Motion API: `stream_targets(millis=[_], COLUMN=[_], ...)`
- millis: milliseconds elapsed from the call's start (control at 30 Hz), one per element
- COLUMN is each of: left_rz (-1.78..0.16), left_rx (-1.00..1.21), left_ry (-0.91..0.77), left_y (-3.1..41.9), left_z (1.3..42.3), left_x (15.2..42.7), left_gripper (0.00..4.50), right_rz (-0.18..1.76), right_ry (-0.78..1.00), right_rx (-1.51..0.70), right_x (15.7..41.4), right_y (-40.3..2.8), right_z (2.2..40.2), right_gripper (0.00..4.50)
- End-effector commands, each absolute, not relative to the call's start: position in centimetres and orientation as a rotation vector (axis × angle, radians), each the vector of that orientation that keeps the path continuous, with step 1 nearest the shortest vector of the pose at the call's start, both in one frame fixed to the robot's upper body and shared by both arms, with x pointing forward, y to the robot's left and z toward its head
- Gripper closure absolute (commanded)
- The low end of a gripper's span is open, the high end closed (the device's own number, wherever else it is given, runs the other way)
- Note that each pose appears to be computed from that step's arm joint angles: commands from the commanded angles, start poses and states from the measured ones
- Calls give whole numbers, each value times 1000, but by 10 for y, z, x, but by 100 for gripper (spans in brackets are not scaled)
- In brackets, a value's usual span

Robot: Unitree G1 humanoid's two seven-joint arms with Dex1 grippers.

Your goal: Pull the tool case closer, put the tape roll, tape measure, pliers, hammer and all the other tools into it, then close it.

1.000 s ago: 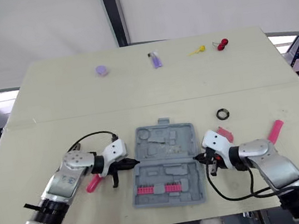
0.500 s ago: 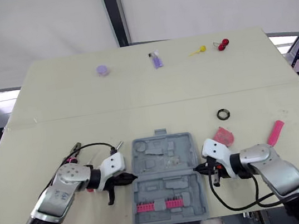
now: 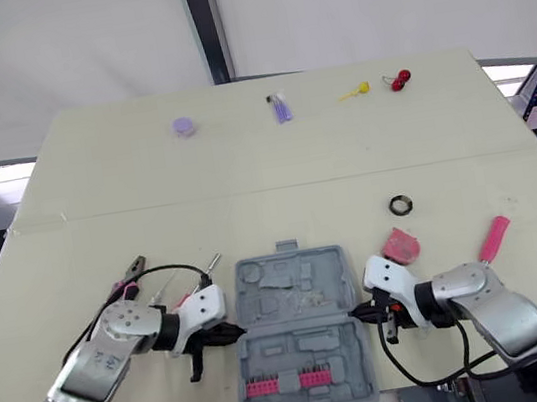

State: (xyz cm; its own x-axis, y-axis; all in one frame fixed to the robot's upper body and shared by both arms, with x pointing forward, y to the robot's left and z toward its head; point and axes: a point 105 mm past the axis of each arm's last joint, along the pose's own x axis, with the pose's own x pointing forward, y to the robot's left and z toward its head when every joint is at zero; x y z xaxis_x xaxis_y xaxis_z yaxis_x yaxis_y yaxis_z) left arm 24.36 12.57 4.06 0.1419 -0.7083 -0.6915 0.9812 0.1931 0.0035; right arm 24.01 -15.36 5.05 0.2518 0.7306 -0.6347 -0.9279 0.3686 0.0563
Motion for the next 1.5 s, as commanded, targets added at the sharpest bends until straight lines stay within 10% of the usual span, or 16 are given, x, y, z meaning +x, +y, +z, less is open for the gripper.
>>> stream_targets(millis=[33,1500], left_rz=[-1379,-1363], left_rx=[505,496], left_ry=[650,712], left_y=[115,127], left_z=[36,23], left_x=[227,213], left_gripper=[450,450], right_rz=[1265,1269], right_ry=[608,700], right_rx=[-347,-361], right_x=[227,211], right_y=[-139,-152], right_z=[57,45], right_gripper=[441,441])
